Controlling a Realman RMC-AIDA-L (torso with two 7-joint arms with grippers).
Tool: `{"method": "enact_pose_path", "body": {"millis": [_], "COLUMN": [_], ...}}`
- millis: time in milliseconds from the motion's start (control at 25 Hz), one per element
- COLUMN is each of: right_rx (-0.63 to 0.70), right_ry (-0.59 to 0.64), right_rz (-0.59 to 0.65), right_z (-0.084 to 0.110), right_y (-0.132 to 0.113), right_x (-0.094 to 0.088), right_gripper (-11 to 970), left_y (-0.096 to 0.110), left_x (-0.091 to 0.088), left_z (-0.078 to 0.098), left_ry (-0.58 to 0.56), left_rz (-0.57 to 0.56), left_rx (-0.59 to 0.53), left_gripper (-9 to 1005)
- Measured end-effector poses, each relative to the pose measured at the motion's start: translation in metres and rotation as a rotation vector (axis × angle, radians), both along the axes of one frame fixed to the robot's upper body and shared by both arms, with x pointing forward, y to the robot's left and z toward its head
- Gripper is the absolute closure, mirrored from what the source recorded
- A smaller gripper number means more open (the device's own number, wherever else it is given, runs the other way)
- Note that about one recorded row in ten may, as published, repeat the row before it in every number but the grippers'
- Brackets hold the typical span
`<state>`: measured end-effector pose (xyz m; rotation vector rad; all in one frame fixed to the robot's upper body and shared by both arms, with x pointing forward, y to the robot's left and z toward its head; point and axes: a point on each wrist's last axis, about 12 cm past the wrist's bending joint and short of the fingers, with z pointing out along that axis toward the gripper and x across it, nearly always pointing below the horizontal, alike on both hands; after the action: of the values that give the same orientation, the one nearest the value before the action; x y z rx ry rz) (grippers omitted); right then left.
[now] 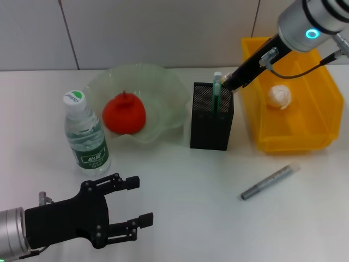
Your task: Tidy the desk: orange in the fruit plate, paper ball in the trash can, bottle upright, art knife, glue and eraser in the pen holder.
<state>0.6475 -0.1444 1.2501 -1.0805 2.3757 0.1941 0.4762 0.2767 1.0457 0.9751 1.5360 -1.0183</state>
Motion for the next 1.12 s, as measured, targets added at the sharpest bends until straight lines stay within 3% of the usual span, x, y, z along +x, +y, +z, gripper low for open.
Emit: {"method": "enact_pose_path", "body": {"millis": [200, 400, 480, 520, 640, 680, 840, 1120], "right_rx": [-0.019, -0.013, 0.019, 0.019, 0.111, 0.175, 0.225, 0.08], "right_ry": [0.007, -0.009, -0.037, -0.037, -0.044, -0.04, -0.026, 0.064], "right_rz": [0.011, 0.024, 0.021, 0.021, 0.05, 0.122, 0.25, 0.448], "right_z": [-0.014, -0.014, -0.006, -0.006, 0.002, 0.009, 0.014, 0.004], "right_y": [0.007, 0.013, 0.011, 0.011, 0.005, -0.001, -0.013, -0.043], "right_x": [0.009, 0.011, 0.008, 0.008, -0.003, -0.017, -0.038, -0.062], "right_gripper": [613, 589, 391, 347, 214, 170, 165, 157], "left_y": [0.001, 0.002, 0.003, 0.003, 0.004, 0.004, 0.004, 0.001], "left_x": [0.0, 0.001, 0.0, 0.0, 0.0, 0.0, -0.001, -0.002], "left_z": [0.001, 0.002, 0.002, 0.002, 0.002, 0.002, 0.003, 0.002], "left_ry": [-0.003, -0.008, -0.01, -0.01, -0.01, -0.01, -0.01, 0.001], "left_rz": [-0.004, -0.004, -0.003, -0.003, -0.004, -0.004, -0.008, -0.009], "left_rx": [-0.001, 0.003, 0.005, 0.005, 0.004, 0.004, -0.002, -0.013], "left_gripper": [197, 197, 197, 197, 197, 197, 197, 197]}}
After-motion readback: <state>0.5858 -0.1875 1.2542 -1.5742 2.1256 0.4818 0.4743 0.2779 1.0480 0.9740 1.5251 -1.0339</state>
